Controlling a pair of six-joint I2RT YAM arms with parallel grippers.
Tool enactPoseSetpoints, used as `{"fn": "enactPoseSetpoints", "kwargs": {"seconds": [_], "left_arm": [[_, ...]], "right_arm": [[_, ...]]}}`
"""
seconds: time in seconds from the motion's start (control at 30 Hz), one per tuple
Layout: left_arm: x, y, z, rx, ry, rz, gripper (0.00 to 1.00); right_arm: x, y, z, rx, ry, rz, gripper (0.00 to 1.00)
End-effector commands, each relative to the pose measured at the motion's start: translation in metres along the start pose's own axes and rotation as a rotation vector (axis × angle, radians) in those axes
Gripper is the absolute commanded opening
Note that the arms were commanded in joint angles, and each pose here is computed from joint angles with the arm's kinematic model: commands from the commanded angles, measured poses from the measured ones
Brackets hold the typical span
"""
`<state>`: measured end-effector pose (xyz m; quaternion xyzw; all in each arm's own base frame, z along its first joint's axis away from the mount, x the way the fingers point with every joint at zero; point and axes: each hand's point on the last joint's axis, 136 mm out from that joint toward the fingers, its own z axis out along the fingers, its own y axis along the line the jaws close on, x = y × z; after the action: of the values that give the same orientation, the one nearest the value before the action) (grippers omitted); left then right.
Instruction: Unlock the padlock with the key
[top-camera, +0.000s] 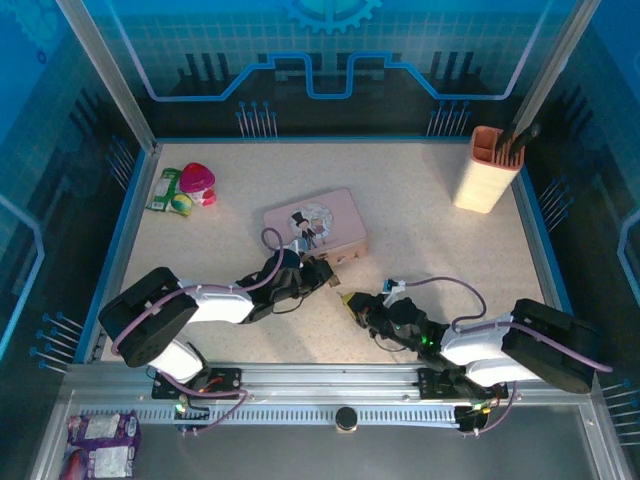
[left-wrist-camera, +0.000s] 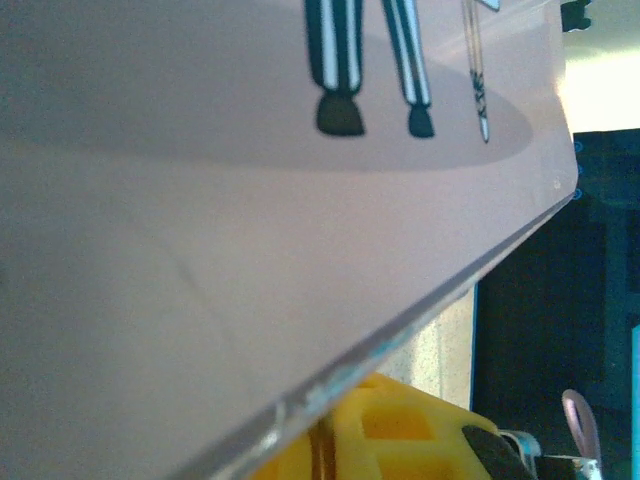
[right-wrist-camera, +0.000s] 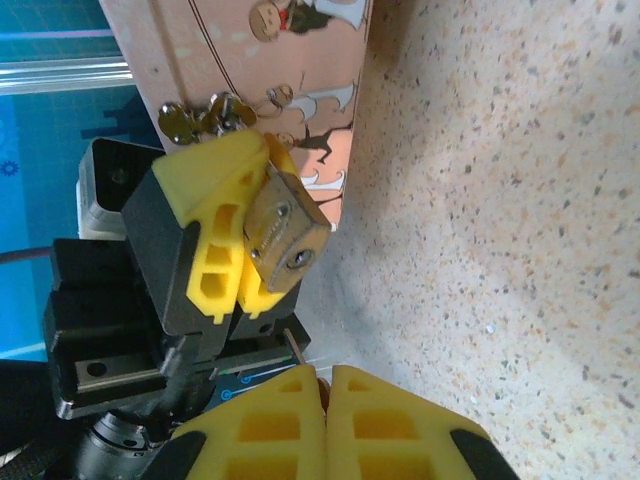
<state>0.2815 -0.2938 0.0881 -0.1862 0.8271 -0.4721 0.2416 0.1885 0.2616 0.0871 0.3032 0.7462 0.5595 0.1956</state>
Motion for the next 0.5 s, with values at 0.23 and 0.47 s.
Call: {"fn": "enactPoseSetpoints", "kwargs": {"seconds": [0.23,0.47], "left_arm": [[-0.011,-0.070,-0.014,0.268,-0.058,-0.019,0.00],[-0.012,-0.069,-0.015,0.273,-0.065,-0.031,0.00]], "right_arm": [[-0.006,0.016,0.000,-0.135,-0.086,0.071,0.00],[-0.004,0.004,0.005,-0.128,-0.091,0.113,0.00]]}}
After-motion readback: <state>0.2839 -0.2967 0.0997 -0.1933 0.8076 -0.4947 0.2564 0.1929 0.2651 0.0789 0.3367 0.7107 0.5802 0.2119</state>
